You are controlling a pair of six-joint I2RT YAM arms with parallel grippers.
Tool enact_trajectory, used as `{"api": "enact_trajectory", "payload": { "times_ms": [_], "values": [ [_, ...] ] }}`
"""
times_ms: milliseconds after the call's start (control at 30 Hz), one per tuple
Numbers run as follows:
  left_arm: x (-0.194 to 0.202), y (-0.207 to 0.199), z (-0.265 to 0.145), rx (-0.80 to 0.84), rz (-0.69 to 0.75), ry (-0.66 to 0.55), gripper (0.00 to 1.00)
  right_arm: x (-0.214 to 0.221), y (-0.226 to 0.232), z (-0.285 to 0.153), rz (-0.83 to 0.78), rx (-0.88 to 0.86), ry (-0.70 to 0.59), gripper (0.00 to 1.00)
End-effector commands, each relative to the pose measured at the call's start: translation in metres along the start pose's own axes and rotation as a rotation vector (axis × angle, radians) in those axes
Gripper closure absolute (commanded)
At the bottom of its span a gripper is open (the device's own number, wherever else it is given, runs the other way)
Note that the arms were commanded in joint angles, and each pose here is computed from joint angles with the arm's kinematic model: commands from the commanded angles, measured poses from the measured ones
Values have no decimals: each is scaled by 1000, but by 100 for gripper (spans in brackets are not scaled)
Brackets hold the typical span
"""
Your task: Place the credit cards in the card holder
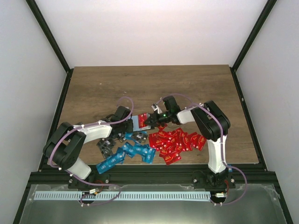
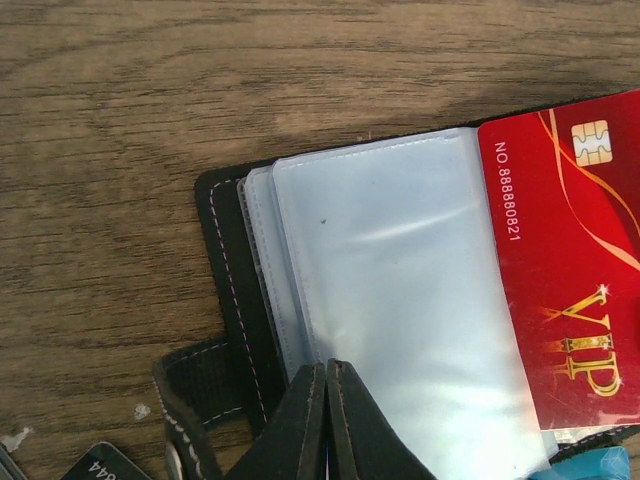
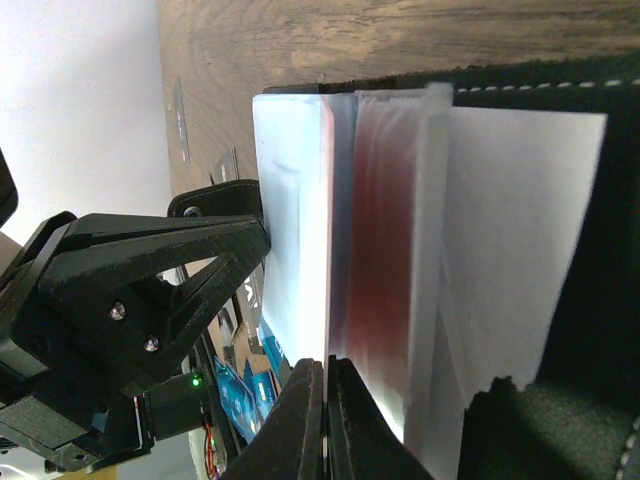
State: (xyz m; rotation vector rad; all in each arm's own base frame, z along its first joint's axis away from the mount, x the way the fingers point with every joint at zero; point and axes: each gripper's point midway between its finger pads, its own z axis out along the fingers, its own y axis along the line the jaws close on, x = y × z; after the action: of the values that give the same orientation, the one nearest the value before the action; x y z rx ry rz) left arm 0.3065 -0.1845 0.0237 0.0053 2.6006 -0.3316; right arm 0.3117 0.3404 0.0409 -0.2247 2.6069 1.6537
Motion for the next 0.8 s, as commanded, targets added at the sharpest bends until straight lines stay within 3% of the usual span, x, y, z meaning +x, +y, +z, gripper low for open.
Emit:
{"api": "enact_trajectory", "payload": {
  "times_ms": [0, 767],
  "values": [
    [16, 11, 8, -33, -5, 45, 96, -2, 9, 9, -20, -25, 18, 99],
    [16, 9, 7, -17, 1, 42, 96, 4, 10, 25, -7, -37, 90, 99]
  ]
}}
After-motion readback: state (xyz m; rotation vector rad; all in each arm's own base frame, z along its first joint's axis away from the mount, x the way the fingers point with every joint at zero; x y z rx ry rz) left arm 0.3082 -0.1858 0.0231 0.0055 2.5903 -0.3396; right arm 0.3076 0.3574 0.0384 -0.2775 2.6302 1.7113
